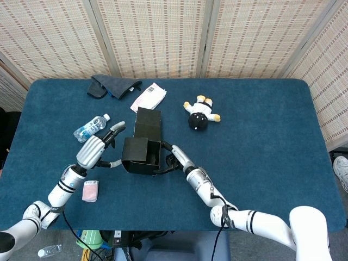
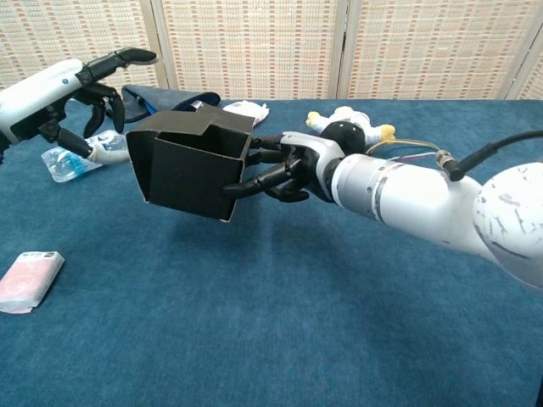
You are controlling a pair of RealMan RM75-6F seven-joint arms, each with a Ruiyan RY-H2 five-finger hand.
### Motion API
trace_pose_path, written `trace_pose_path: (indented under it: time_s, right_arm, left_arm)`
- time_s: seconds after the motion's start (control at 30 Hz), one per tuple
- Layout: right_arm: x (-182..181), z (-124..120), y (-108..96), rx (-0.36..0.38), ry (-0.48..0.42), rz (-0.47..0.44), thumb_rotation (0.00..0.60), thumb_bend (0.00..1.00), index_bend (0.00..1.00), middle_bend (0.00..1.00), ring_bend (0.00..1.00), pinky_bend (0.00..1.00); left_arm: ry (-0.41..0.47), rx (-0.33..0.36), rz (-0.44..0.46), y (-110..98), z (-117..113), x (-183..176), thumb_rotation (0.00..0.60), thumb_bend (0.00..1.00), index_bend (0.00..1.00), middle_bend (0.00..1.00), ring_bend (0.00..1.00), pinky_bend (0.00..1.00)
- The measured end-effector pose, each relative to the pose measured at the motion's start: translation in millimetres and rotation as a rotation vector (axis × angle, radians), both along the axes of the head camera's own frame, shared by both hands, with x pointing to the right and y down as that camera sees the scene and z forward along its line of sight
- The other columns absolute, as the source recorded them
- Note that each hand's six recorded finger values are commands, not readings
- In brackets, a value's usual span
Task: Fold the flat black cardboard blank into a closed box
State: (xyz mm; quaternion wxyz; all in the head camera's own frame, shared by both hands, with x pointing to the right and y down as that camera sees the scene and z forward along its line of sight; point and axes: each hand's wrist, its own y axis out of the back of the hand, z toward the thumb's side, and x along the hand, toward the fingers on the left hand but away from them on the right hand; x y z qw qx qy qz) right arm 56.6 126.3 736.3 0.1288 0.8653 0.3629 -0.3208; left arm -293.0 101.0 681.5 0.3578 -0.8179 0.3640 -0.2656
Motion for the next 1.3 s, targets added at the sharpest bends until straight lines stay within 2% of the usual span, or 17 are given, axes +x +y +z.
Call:
trace_pose_path:
  time_s: [0.27,0.4,0.57,0.9,1.3]
  right_arm:
    - [-3,1,0,0.001,0.018,-0.036,0.600,0.03,0.30,0.44,0.82,1.00]
    - [-3,1,-3,0.012,0.025,-0.049,0.600,0.03,0.31,0.44,0.82,1.00]
    - [-4,1,-4,0.021,0.032,-0.059,0.600,0.03,0.31,0.45,0.82,1.00]
    - [-8,1,-8,0.046,0.039,-0.066,0.600,0.03,0.32,0.45,0.82,1.00]
    - [-14,3,-11,0.062,0.045,-0.074,0.600,0.03,0.32,0.45,0.82,1.00]
  left_arm:
    - [-0.039,0.031,0.069,-4,-4,6,0.600,0.14,0.15,0.00,0.55,0.72]
    - [-0.087,0.060,0.133,-4,-5,9,0.600,0.14,0.17,0.00,0.55,0.72]
    - [-0.141,0.088,0.209,-5,-6,13,0.600,0.14,0.23,0.06,0.55,0.72]
    - [-0.203,0.064,0.288,-6,-6,16,0.600,0.14,0.26,0.11,0.55,0.71]
    - [-0.235,0.042,0.371,-1,-9,26,0.600,0.14,0.38,0.27,0.55,0.70]
